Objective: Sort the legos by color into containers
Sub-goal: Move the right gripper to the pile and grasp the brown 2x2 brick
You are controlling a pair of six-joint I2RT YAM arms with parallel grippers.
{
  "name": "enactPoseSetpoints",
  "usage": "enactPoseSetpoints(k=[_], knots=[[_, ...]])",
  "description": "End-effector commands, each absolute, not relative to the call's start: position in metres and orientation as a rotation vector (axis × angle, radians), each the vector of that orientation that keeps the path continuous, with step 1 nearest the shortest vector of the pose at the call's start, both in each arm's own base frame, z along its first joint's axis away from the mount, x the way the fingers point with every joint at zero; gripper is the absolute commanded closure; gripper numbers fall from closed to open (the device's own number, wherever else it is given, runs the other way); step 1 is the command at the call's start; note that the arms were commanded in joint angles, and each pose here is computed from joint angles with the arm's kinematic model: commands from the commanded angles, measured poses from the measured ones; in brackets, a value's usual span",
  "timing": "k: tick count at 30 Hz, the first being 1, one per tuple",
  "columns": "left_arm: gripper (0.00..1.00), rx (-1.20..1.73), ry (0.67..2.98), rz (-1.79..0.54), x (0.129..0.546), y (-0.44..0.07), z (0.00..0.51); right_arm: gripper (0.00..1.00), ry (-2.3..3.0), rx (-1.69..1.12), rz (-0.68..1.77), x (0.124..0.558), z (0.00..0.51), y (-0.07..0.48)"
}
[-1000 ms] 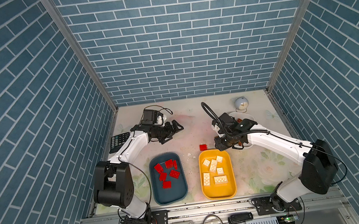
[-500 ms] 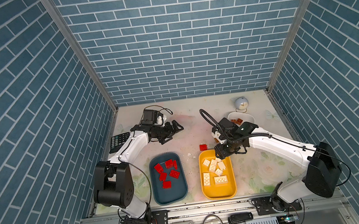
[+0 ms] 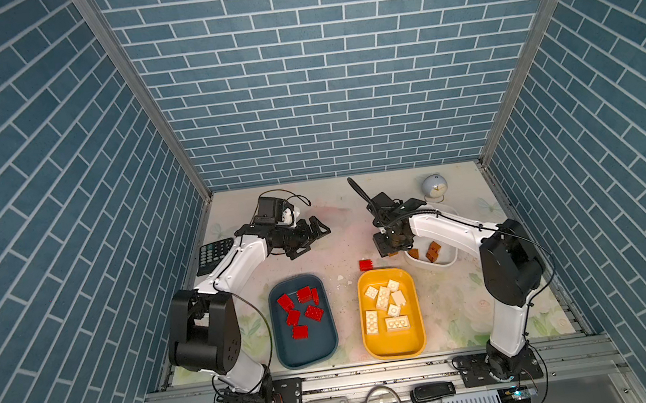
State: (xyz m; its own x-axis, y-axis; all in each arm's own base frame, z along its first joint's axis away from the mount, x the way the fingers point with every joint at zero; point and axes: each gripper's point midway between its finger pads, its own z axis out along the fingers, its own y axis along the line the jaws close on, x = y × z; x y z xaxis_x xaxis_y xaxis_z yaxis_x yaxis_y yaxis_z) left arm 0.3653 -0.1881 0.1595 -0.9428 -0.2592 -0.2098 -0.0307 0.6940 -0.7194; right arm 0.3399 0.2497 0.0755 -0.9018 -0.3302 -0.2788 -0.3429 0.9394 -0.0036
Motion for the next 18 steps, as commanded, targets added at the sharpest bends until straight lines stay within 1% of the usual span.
enactPoseSetpoints(k=[1, 7, 13, 16, 18], knots=[[0.02, -0.202, 2.583, -1.121, 0.367, -0.191, 0.168, 0.44, 2.804, -0.487, -0.001, 0.359, 0.067, 0.246], [0.02, -0.198, 2.582, -1.128, 0.366, -0.191, 0.168, 0.43, 2.833, -0.511, -0.09, 0.372, 0.045, 0.245], [0.02, -0.199, 2.581, -1.134, 0.366, -0.192, 0.167, 0.43, 2.865, -0.514, -0.127, 0.37, 0.032, 0.24], [0.02, -0.199, 2.583, -1.137, 0.367, -0.192, 0.165, 0.43, 2.859, -0.51, -0.121, 0.37, 0.034, 0.241], [0.01, -0.2, 2.583, -1.137, 0.368, -0.192, 0.164, 0.43, 2.841, -0.496, -0.052, 0.37, 0.039, 0.248]])
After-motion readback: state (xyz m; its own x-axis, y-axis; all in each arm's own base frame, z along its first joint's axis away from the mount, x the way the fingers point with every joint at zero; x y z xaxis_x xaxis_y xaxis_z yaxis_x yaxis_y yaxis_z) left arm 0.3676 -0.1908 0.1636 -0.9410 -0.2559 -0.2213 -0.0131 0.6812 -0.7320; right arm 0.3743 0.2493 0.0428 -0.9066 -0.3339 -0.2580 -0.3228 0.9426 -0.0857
